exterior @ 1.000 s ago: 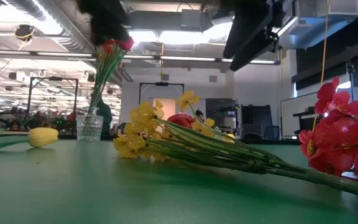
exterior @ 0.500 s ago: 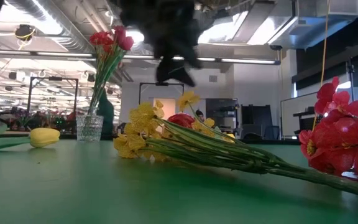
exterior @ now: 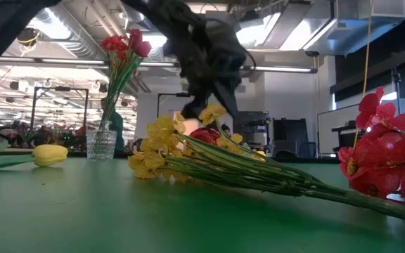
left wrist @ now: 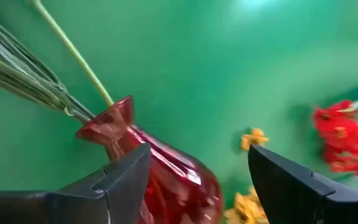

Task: Sort flowers into vase by color
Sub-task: Put the red vase containing the yellow flowers on the center of the table upright

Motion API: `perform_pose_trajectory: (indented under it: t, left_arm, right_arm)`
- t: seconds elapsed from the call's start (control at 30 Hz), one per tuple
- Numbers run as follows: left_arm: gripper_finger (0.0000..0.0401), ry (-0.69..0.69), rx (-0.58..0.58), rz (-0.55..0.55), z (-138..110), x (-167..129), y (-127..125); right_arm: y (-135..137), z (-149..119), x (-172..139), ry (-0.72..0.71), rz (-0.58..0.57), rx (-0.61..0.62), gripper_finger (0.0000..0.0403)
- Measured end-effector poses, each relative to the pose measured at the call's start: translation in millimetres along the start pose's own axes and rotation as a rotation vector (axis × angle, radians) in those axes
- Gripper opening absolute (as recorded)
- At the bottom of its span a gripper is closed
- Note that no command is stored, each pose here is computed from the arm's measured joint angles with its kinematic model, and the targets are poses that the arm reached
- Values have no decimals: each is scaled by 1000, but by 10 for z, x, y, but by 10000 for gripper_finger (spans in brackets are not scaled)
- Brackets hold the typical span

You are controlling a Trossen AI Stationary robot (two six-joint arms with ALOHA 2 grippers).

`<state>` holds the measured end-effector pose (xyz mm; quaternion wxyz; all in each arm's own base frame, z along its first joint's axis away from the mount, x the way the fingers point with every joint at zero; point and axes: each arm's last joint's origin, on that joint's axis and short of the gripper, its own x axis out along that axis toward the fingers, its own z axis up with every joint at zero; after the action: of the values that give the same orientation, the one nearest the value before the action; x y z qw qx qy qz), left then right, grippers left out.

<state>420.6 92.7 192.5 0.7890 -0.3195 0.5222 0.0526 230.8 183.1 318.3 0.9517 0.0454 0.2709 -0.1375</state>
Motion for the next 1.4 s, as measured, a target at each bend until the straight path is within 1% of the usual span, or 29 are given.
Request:
perform_pose_trajectory:
  t: [0.07,0.17,0.3,0.5,0.63,0.8,0.87,1.13,1.27,1.4]
  left_arm:
    - [265,16,-9,7,-2,94,36]
    - [265,17,-34,3,14,161,57]
    - [265,13,-69,24,26,183,100]
    - [265,28,-80,58,27,164,123]
    - [265,50,-58,137,62,75,91]
    - [265,16,15,335,97,-78,-31]
    - [265,22,26,382,72,-73,-41]
    - [265,33,46,419,31,83,-74]
    - [265,52,54,464,8,232,-42]
    - [265,100,49,517,-27,436,62]
  right_arm:
    - [-1,-1,0,1,0,-1,220]
    - [-1,-1,0,1,0,-2,220]
    - [-1,-1,0,2,1,-2,220]
    - [1,-2,1,8,8,-2,220]
    - [0,-1,3,8,7,-1,220]
    - [0,-2,3,8,7,-1,220]
    - [1,-2,3,8,8,-1,220]
    - [0,-4,4,9,7,0,220]
    - [0,-8,6,10,7,1,220]
    - [-3,-5,10,10,5,3,220]
